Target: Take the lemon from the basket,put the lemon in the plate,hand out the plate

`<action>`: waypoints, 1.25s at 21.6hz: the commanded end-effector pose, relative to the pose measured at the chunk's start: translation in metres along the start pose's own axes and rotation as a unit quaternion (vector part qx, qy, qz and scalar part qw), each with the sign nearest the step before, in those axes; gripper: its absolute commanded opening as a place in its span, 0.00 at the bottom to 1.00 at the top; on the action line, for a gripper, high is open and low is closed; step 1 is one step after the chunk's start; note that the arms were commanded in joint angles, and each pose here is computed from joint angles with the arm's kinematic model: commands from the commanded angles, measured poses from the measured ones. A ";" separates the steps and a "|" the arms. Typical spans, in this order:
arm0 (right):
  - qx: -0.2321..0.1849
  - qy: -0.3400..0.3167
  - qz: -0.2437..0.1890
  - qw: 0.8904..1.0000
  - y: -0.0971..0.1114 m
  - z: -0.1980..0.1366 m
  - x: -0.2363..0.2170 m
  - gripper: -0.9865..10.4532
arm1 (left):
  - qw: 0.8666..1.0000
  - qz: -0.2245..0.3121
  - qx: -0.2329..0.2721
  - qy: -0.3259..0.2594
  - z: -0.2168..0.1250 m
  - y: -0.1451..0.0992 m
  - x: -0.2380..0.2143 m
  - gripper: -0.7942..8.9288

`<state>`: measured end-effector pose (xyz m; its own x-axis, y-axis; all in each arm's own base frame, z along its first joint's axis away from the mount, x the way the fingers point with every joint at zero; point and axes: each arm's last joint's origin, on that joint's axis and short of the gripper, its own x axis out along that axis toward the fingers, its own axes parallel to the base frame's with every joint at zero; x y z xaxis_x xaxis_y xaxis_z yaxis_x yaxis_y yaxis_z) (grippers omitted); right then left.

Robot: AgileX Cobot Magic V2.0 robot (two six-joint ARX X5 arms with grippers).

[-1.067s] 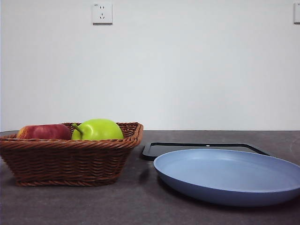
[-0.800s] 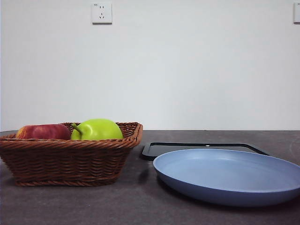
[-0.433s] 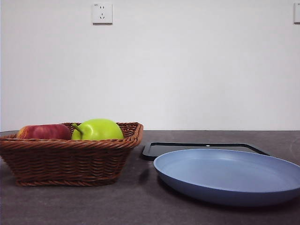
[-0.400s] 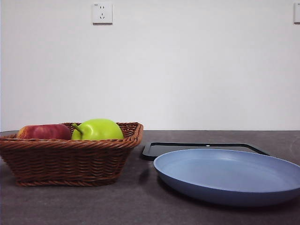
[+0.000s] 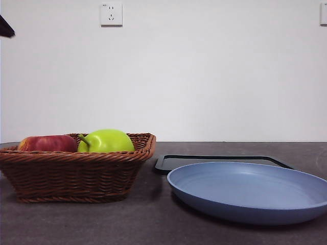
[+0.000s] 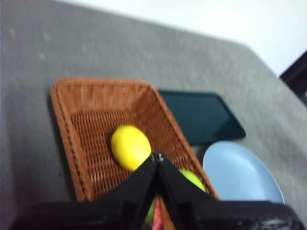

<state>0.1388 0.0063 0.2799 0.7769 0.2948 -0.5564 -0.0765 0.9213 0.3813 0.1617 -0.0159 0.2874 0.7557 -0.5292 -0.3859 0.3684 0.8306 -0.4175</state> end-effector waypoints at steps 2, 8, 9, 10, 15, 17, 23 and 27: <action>-0.045 0.062 0.003 0.997 0.002 0.011 0.006 0.09 | 0.998 -0.013 0.026 0.055 0.015 -0.003 0.011 0.09; -0.032 0.181 0.028 0.983 -0.004 0.006 0.035 0.10 | 0.988 -0.041 0.035 0.146 0.022 -0.010 0.035 0.09; -0.030 0.197 0.028 0.980 -0.005 0.005 0.041 0.11 | 0.986 -0.047 0.040 0.154 0.020 -0.012 0.039 0.09; -0.029 0.212 0.029 0.977 -0.005 0.004 0.047 0.13 | 0.985 -0.051 0.042 0.158 0.019 -0.014 0.040 0.09; -0.030 0.272 0.030 0.961 -0.005 -0.003 0.079 0.27 | 0.984 -0.068 0.062 0.152 0.020 -0.021 0.044 0.30; -0.033 0.288 0.012 0.957 -0.008 -0.005 0.094 0.30 | 0.985 -0.064 0.064 0.149 0.020 -0.023 0.045 0.42; -0.019 0.320 0.006 0.947 -0.016 -0.015 0.138 0.30 | 0.984 -0.059 0.059 0.156 0.018 -0.028 0.047 0.47; -0.014 0.346 0.006 0.938 -0.015 -0.027 0.163 0.30 | 0.984 -0.057 0.060 0.156 0.018 -0.028 0.047 0.47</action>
<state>0.2464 0.0461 0.1618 0.1790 0.3879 -0.9042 -0.1120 0.9211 0.3729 0.1947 -0.0596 0.2915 0.5022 -0.6303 -0.5921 0.5133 0.7683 -0.3824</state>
